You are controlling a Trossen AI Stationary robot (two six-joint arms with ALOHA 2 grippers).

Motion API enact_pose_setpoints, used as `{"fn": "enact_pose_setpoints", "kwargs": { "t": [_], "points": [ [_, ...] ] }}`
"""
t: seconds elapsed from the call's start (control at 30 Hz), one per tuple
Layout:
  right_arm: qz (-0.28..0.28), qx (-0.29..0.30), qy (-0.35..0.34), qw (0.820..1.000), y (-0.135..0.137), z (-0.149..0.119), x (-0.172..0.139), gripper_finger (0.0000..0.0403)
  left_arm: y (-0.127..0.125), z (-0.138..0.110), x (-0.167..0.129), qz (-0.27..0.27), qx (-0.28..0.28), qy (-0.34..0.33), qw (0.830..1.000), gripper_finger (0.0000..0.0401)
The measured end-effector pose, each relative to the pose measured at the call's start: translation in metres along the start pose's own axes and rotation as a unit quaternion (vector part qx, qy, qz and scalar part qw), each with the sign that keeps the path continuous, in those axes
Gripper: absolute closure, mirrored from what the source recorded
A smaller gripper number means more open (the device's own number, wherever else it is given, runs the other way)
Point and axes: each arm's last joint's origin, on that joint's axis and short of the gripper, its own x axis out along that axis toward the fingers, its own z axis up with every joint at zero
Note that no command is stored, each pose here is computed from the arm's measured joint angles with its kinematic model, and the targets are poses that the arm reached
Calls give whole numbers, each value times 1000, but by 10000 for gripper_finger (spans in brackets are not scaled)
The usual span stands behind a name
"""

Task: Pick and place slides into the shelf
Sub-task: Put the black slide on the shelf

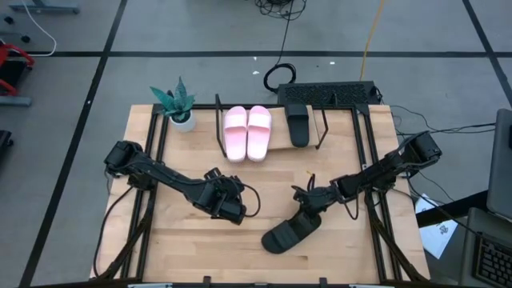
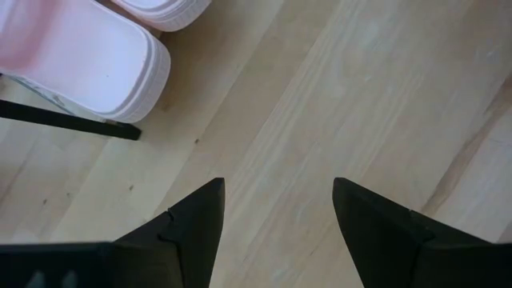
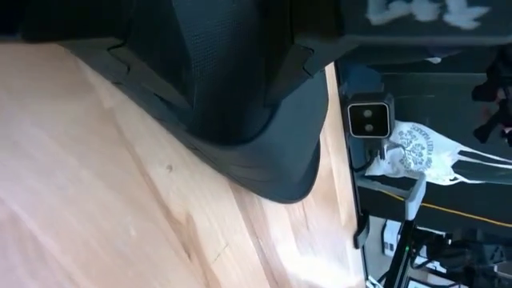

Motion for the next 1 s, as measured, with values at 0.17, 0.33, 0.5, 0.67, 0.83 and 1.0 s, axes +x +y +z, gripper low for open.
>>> {"fn": "enact_pose_setpoints", "kwargs": {
  "t": [0.17, 0.33, 0.5, 0.67, 0.83, 1.0],
  "points": [
    [-4, -1, 24, 1000, -1, -5, 0, 261, 0, 0, 0, 0, 0, 0, 1000, 164],
    [-1, -1, 23, 1000, 0, -5, 0, 261, 0, 0, 0, 0, 1, 0, 1000, 164],
    [-8, 0, 27, 1000, -2, -5, 0, 261, 0, 0, 0, 0, 1, 0, 1000, 164],
    [-9, 2, 25, 1000, -2, -4, 0, 261, 0, 0, 0, 0, 1, 0, 1000, 164],
    [0, 14, 44, 999, -6, 2, -2, 246, 0, 0, -1, -1, 1, -1, 1000, 164],
    [-7, 28, 73, 997, -15, 9, -5, 213, 0, 0, -1, -1, 1, -1, 1000, 164]
  ]
}}
